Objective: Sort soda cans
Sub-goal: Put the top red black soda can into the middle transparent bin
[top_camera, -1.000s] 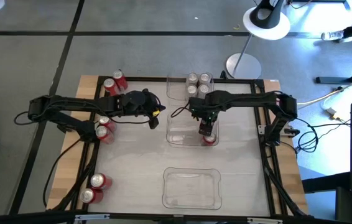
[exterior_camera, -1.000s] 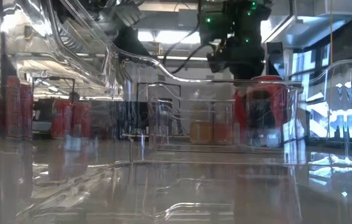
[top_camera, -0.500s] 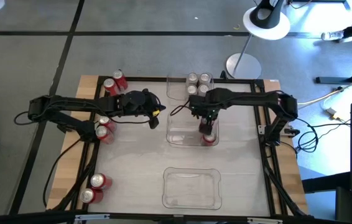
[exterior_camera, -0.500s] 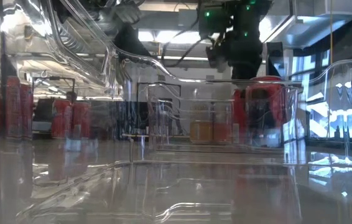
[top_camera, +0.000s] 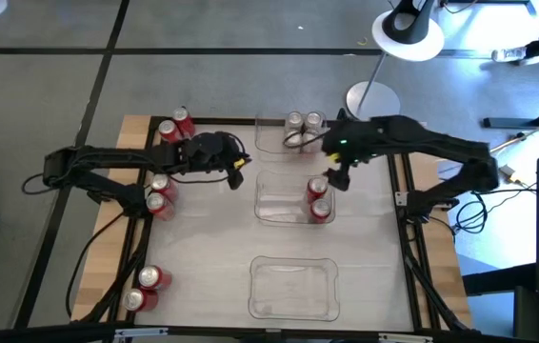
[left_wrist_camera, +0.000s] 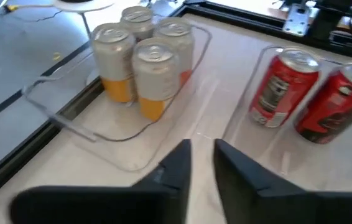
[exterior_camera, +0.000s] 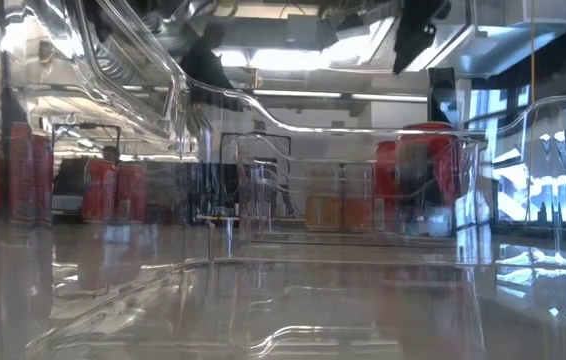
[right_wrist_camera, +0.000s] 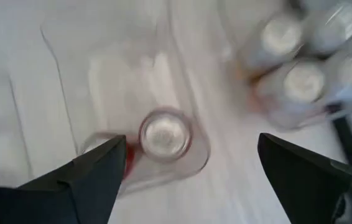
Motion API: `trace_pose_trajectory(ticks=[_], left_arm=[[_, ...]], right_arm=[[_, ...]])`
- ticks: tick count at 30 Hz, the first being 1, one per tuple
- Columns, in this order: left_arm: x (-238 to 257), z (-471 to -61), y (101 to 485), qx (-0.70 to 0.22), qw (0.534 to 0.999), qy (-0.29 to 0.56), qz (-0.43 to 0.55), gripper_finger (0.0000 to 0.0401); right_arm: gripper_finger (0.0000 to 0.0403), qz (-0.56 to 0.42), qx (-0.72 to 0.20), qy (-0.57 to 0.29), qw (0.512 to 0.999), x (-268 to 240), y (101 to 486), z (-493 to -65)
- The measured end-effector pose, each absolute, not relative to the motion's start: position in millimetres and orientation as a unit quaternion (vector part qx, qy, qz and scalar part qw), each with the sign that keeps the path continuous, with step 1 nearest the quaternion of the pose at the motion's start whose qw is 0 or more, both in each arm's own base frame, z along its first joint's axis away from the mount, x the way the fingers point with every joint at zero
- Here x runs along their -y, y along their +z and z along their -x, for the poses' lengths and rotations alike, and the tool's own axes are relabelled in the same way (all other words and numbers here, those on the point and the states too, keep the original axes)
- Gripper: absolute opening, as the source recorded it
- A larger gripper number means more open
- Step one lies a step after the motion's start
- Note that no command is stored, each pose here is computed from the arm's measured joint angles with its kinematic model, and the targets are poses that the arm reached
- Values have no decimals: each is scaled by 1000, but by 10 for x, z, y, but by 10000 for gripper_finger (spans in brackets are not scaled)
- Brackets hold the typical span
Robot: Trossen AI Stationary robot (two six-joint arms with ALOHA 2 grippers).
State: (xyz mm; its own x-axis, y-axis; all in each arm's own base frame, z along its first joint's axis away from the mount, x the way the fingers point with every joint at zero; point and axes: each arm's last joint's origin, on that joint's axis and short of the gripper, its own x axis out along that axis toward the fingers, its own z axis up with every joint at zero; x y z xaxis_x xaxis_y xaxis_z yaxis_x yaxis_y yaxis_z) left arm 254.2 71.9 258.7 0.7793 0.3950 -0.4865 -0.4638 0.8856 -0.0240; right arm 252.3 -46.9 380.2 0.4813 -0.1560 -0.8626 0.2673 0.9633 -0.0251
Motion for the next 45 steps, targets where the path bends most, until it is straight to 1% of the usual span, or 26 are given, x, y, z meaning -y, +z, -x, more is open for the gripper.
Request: trace_pose_trajectory(ticks=[4,9,11,14,19,24,29,33,36,39,42,45], left_arm=[[-875,-2471,2628,-253,928,260,87,147],[-1250,-2294,2900,-265,890,356,103,254],[-1444,-2182,2994,-269,869,401,112,287],[-1694,-1972,3107,-275,834,458,138,315],[-1958,-1637,3149,-287,781,525,177,323],[-2063,-1533,3170,-274,774,542,178,324],[-2051,-1525,3108,-265,762,551,215,324],[-2027,-1488,2983,-261,732,568,271,324],[-2040,-1471,2949,-278,728,567,267,324],[-2129,-1489,3086,-285,726,574,252,324],[-2281,-1538,3145,-331,698,584,249,324],[-2450,-1558,3027,-420,645,577,272,324]], right_arm=[[360,-22,-423,-131,896,454,3828,-2364],[360,41,-344,-138,928,467,3584,-2361],[360,68,-315,-156,934,488,3474,-2398],[360,94,-278,-186,938,567,3345,-2460],[360,112,-240,-215,940,751,3232,-2499],[360,109,-205,-219,948,967,3167,-2490],[360,100,-173,-182,963,1154,3083,-2517],[360,108,-186,-162,963,1260,2993,-2531],[360,111,-192,-165,961,1310,2966,-2529],[360,116,-196,-169,959,1345,2956,-2518],[360,116,-195,-163,960,1342,2955,-2521],[360,113,-193,-154,962,1334,2954,-2524]])
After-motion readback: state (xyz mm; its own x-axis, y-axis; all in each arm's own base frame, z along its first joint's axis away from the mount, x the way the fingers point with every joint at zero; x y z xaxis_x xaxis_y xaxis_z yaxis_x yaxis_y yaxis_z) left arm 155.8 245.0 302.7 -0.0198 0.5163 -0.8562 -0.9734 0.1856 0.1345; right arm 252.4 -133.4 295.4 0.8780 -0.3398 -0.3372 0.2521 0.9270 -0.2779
